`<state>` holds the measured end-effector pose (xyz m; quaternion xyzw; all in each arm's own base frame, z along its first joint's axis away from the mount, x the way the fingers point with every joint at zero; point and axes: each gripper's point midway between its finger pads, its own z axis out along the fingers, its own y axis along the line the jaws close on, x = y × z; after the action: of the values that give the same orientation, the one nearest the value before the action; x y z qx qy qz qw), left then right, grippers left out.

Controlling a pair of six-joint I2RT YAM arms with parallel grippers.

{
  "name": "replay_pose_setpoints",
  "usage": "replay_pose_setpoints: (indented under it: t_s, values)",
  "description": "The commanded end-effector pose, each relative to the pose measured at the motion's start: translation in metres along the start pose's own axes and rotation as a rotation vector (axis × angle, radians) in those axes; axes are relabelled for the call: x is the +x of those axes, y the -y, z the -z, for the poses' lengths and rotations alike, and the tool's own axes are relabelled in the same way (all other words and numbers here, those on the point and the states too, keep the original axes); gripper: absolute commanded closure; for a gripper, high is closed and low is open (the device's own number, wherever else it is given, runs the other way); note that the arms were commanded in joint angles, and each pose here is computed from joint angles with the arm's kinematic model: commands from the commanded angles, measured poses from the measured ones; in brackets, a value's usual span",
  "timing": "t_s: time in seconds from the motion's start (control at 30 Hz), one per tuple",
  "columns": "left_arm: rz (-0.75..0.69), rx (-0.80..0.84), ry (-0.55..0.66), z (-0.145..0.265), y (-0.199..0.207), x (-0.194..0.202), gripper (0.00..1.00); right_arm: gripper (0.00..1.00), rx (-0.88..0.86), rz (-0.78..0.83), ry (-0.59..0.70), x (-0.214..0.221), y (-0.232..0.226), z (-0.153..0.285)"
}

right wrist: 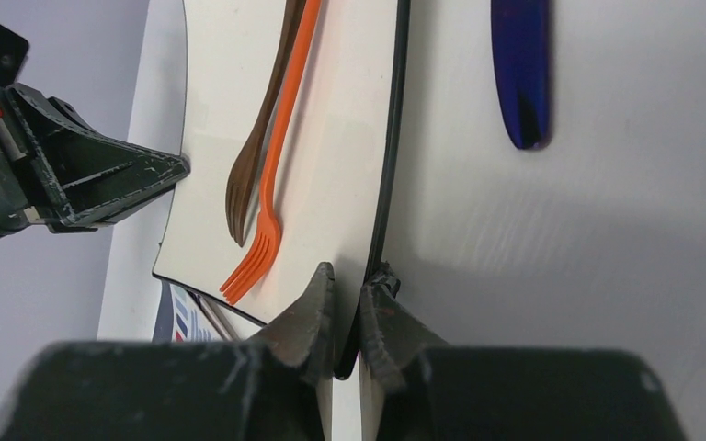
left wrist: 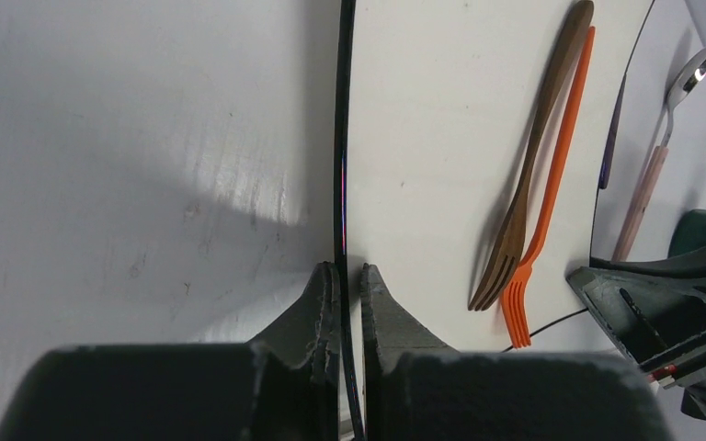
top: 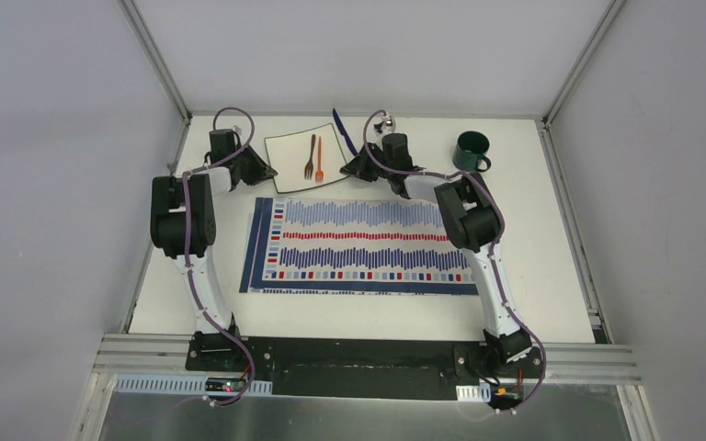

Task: Set the dinner table for one person

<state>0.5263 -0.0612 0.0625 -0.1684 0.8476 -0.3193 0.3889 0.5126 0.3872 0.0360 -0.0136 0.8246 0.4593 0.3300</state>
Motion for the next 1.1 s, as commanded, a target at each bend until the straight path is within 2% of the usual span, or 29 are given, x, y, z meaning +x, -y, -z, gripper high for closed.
replay_pose_setpoints:
  t_s: [0.0, 0.63, 1.07]
  values:
    - [-0.147, 0.243, -0.033, 0.017, 0.107, 0.015, 1.0, 1.0, -0.163, 0.156, -0.101, 0.037, -0.096, 0.011]
    - [-0.225, 0.277, -0.056, 0.044, 0.159, 0.048, 1.0, 1.0, -0.141, 0.252, -0.185, 0.089, -0.126, 0.044]
    - [-0.284, 0.285, -0.121, 0.057, 0.18, 0.101, 1.0, 1.0, -0.128, 0.298, -0.24, 0.13, -0.133, 0.067]
